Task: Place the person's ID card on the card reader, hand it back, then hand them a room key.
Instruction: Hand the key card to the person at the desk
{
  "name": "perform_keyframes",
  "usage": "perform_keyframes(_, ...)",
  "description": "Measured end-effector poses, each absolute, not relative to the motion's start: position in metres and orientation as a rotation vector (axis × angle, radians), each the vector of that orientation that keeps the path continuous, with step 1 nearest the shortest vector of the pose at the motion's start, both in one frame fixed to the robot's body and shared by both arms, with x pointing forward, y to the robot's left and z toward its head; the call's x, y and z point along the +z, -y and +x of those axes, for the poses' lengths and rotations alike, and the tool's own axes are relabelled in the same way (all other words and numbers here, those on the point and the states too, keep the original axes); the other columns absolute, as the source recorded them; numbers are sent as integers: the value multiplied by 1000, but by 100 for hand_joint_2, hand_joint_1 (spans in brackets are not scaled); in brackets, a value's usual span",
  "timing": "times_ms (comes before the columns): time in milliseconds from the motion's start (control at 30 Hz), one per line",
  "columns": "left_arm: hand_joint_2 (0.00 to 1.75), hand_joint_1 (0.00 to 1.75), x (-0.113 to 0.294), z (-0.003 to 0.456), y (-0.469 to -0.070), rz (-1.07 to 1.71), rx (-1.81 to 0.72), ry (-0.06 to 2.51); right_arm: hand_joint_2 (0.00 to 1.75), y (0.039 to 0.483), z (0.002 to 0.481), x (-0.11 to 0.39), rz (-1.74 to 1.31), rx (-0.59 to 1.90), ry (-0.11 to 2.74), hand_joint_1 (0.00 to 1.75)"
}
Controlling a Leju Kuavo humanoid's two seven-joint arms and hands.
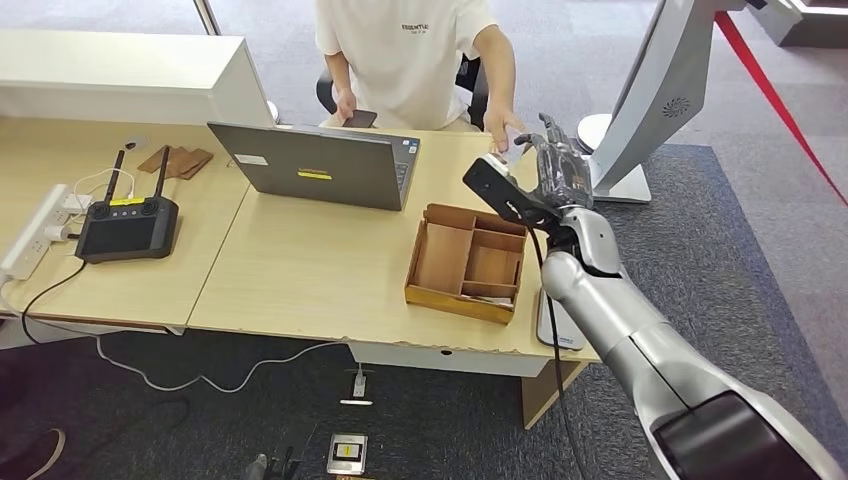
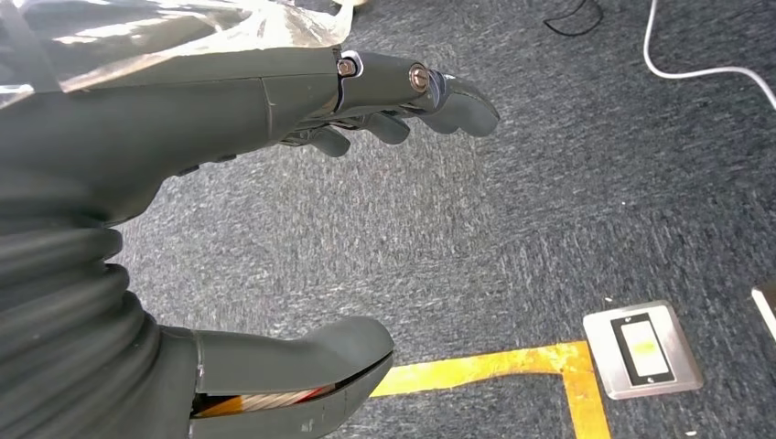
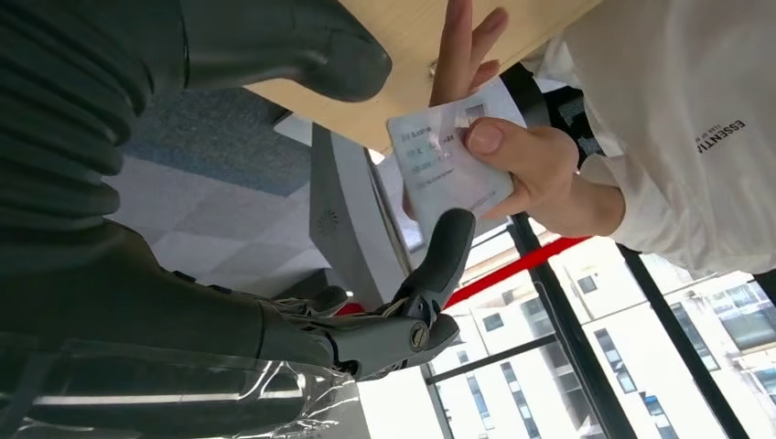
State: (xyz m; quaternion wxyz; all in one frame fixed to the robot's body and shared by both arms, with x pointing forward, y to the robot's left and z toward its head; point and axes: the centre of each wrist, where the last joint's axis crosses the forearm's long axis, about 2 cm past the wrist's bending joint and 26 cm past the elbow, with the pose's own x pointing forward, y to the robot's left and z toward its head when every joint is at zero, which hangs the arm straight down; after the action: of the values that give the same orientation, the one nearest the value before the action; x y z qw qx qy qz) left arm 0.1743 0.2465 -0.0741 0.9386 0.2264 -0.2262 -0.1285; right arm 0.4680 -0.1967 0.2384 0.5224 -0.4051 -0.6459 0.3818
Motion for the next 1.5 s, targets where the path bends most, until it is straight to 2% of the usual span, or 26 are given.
perform_keyframes(267, 175, 0, -78, 165, -248, 455, -223, 453, 175, 181, 460, 234, -650, 701, 1775, 0)
perform_keyframes(500, 175, 0, -81, 158, -250, 452, -209, 447, 175, 169, 443, 223, -481, 563, 1823, 0)
perform_keyframes(733, 175, 0, -85, 146, -255, 452, -186, 440, 175, 181, 397, 188, -420, 447, 1815, 0)
perform_keyframes(900, 175, 0, -86, 142, -258, 456, -176, 431, 175, 189, 370, 173, -461, 492, 1842, 0)
perform_keyframes(1233, 175, 0, -89, 134, -261, 462, -150, 418, 175, 190, 348, 164, -640, 688, 1899, 0)
perform_keyframes(1367, 175, 0, -90, 131, -263, 464, -141, 414, 175, 184, 344, 163, -821, 854, 1909, 0)
perform_keyframes(1500, 175, 0, -90, 129, -263, 464, -137, 408, 175, 172, 335, 153, -1089, 1123, 1859, 0)
